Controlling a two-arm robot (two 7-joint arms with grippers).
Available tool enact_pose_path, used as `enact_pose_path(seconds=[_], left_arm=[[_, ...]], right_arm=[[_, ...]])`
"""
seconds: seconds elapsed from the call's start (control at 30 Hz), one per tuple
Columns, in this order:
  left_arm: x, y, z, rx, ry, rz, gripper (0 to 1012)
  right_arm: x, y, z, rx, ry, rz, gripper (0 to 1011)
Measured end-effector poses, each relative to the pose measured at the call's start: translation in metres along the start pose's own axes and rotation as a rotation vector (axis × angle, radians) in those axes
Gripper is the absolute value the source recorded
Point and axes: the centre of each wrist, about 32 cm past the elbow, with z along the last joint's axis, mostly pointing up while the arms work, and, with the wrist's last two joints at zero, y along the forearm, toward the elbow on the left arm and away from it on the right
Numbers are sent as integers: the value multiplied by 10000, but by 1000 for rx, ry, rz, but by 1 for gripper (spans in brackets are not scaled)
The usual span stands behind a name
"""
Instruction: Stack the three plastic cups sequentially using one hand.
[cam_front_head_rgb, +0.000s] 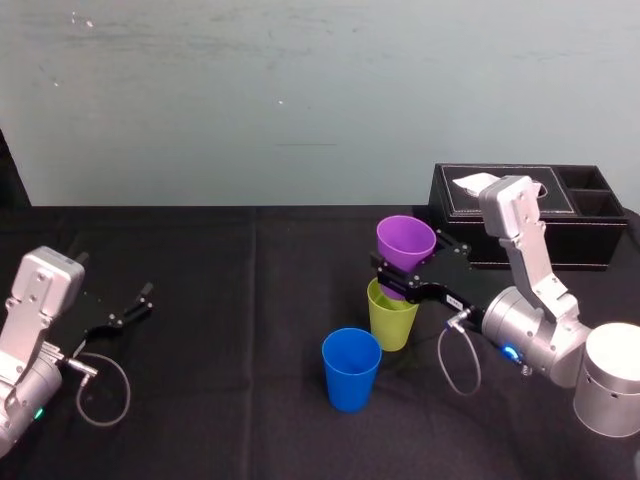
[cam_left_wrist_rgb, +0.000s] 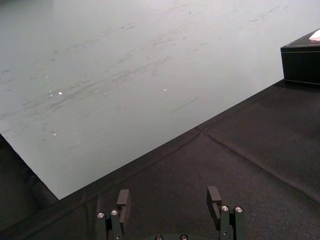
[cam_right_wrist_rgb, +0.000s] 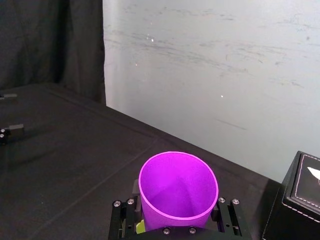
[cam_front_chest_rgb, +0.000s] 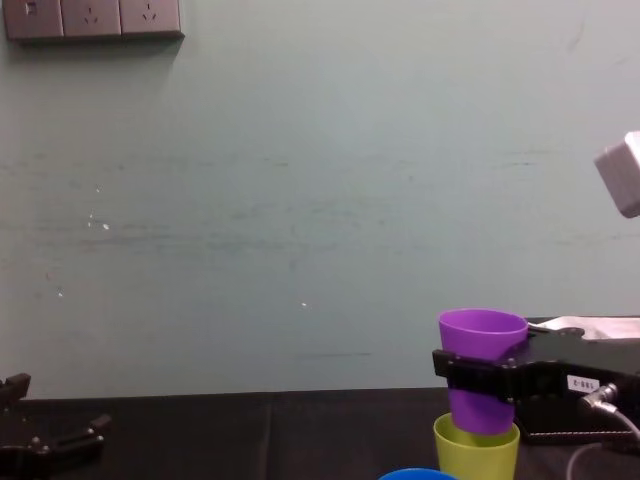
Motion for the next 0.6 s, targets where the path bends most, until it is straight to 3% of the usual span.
enact_pose_path(seconds=[0.6], left_arm=[[0, 0, 0, 0, 0, 0, 1000]], right_arm=[[-9, 61, -63, -11, 1, 13, 743]])
